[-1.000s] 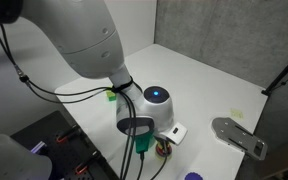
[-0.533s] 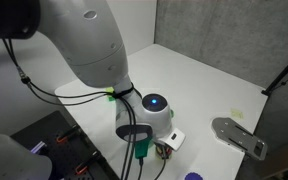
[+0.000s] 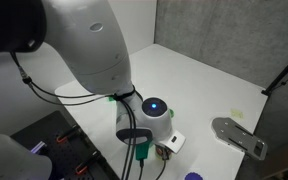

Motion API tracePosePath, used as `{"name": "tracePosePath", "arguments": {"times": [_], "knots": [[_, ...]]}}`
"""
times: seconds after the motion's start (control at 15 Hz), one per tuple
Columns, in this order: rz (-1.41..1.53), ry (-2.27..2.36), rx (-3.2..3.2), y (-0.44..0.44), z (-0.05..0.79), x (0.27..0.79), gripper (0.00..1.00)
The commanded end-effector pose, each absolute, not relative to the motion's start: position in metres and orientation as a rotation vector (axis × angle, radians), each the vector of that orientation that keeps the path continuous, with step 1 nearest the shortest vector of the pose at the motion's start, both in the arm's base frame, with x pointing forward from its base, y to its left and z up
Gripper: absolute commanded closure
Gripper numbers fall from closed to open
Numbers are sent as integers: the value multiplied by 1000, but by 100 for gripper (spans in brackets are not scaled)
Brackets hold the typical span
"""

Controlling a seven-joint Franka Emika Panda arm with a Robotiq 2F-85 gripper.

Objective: Place the small, yellow bowl in the pink bowl

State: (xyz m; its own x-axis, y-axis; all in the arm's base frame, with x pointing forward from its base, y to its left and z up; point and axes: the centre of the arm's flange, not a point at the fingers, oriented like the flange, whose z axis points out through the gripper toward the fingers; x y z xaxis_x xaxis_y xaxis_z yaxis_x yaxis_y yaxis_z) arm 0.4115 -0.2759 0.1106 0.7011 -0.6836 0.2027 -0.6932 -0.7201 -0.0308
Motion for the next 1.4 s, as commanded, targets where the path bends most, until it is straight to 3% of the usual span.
{"name": "tracePosePath", "arguments": {"times": [0.0,0.53,1.33], "knots": [[330,-1158,2878,-284,112,413,64],[369,-1198,2919,-276,146,435,1],[240,-921,2972,-200,244,481,0]]}}
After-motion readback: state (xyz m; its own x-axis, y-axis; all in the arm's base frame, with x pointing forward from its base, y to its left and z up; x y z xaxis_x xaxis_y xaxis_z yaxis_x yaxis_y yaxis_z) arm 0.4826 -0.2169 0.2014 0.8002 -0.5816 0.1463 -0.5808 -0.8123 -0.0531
